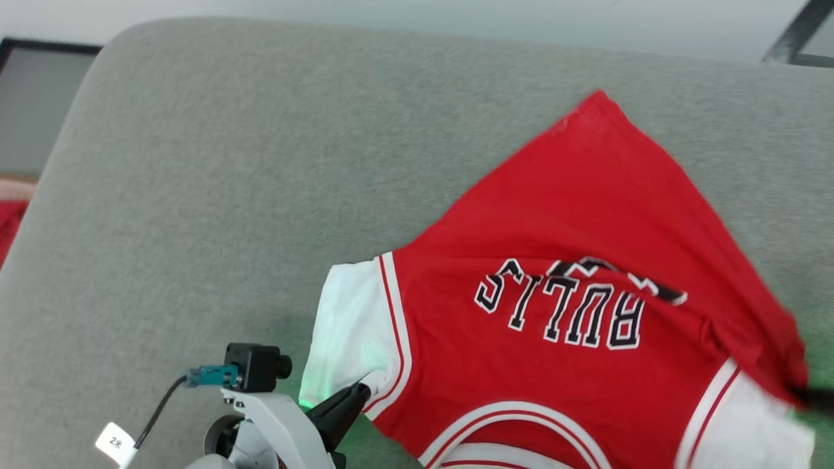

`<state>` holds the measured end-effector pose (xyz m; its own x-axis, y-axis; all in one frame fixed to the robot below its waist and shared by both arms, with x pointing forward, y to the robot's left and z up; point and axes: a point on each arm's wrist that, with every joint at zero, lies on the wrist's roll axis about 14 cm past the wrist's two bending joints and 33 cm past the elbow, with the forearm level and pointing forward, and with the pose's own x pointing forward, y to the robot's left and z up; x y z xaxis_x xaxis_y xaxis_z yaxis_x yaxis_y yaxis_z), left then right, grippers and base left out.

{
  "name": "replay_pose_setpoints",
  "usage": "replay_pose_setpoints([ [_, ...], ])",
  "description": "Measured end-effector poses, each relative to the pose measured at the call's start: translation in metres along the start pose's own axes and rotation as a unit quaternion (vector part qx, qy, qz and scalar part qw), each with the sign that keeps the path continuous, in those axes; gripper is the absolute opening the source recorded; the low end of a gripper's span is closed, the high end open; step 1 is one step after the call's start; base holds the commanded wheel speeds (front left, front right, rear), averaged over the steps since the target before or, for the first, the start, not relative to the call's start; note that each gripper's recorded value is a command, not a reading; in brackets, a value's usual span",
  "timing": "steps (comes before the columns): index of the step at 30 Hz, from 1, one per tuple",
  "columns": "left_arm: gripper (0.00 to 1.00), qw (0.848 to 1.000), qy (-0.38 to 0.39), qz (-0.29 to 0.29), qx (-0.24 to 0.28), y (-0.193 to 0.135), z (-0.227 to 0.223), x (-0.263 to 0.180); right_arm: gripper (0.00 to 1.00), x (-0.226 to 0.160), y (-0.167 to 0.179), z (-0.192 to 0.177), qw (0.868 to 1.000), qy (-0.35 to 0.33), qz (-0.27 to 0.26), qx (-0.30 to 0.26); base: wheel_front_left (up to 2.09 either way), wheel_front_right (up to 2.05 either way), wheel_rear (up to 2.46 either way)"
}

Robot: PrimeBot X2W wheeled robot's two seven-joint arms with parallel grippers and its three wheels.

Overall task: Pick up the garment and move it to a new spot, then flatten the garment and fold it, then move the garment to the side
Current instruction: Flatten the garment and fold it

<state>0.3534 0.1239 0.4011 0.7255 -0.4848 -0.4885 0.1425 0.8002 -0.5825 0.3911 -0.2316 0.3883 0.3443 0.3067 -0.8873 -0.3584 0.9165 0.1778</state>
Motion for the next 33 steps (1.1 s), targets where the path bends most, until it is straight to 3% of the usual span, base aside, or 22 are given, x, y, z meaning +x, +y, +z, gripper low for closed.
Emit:
replay_pose_setpoints([
  [10,0.0,0.999,0.015,-0.033,0.03,-0.023,0.001,0.006,0.0,-0.031,0.046,-0.107,0.996,0.068,0.032,0.041,0.0,0.0,0.0],
  [16,0.0,0.998,0.017,-0.041,0.039,-0.029,0.002,0.007,0.0,-0.036,0.067,-0.125,0.995,0.074,0.043,0.053,0.0,0.0,0.0],
  [17,0.0,0.998,0.017,-0.041,0.039,-0.029,0.002,0.007,0.1,-0.037,0.067,-0.121,0.996,0.068,0.038,0.048,0.0,0.0,0.0],
  [18,0.0,0.998,0.017,-0.041,0.04,-0.029,0.002,0.006,0.36,-0.038,0.066,-0.116,0.997,0.057,0.034,0.043,0.0,0.0,0.0],
  [19,0.0,0.998,0.017,-0.041,0.04,-0.029,0.002,0.006,1.0,-0.038,0.065,-0.109,0.998,0.042,0.03,0.043,0.0,0.0,0.0],
  [22,0.0,0.998,0.014,-0.04,0.04,-0.029,0.003,0.004,1.0,-0.045,0.059,-0.087,1.0,0.006,0.014,0.028,0.0,0.0,0.0],
  [26,0.0,0.999,0.006,-0.037,0.037,-0.029,0.004,0.0,1.0,-0.065,0.043,-0.031,0.997,-0.075,-0.019,-0.005,0.0,0.0,0.0],
  [33,0.0,0.999,0.001,-0.032,0.034,-0.026,0.003,-0.002,1.0,-0.085,0.017,0.069,0.98,-0.185,-0.059,-0.048,0.0,0.0,0.0],
])
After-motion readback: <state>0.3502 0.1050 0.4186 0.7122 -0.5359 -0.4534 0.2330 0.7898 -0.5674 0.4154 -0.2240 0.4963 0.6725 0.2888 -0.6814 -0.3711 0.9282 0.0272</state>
